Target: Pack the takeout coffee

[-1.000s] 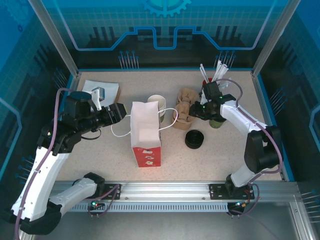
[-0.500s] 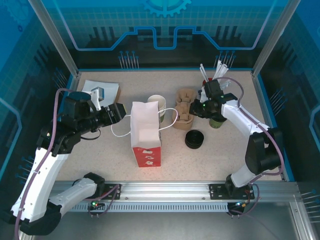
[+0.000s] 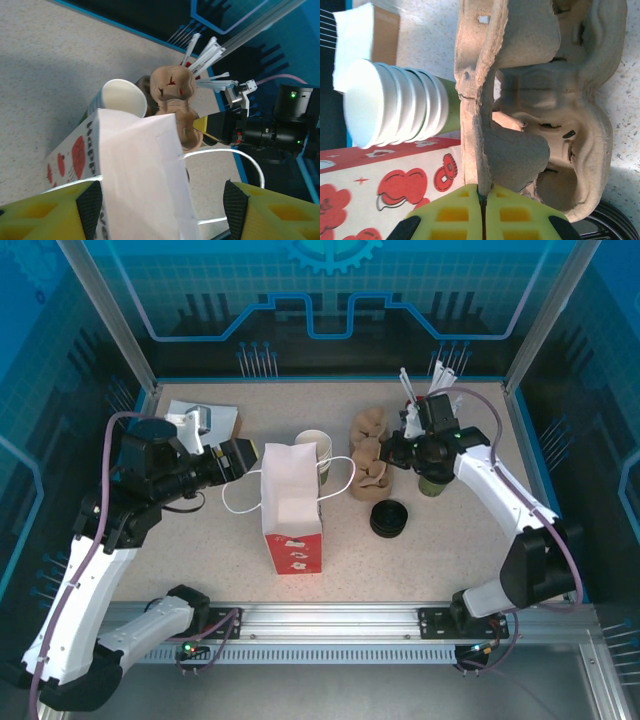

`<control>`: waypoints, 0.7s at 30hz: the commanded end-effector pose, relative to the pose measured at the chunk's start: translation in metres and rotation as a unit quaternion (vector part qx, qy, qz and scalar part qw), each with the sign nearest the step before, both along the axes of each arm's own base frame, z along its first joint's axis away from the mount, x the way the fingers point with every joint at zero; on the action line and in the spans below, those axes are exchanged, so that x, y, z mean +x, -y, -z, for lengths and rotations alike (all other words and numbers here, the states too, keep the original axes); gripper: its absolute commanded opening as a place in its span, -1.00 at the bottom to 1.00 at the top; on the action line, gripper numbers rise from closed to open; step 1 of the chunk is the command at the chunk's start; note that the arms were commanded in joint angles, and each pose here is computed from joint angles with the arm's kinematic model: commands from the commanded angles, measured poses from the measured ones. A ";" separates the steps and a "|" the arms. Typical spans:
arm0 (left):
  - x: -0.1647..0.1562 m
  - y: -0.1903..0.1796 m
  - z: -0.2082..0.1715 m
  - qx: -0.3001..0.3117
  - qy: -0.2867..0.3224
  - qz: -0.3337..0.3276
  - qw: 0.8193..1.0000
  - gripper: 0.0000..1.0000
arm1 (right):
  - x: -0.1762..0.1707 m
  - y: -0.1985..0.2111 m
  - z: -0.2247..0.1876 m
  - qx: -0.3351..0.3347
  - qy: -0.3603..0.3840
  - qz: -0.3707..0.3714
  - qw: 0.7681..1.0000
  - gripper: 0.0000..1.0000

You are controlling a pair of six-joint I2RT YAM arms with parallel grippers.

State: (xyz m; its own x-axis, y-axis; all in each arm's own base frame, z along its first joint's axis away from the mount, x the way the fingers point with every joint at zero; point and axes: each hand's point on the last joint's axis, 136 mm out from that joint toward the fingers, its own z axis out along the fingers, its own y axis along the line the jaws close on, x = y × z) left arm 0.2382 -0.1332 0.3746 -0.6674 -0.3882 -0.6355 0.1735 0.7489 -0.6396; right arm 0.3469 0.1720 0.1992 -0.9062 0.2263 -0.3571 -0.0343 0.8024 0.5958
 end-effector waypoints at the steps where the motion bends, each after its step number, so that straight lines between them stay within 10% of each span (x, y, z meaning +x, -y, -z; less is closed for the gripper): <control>1: 0.000 0.017 -0.019 -0.023 0.042 0.046 0.998 0.37 | 0.002 0.000 -0.053 0.032 0.071 -0.008 0.997 -0.89; 21: 0.014 0.093 -0.093 -0.148 0.164 0.261 0.940 0.25 | -0.057 0.006 -0.239 0.167 0.325 -0.086 0.927 -0.96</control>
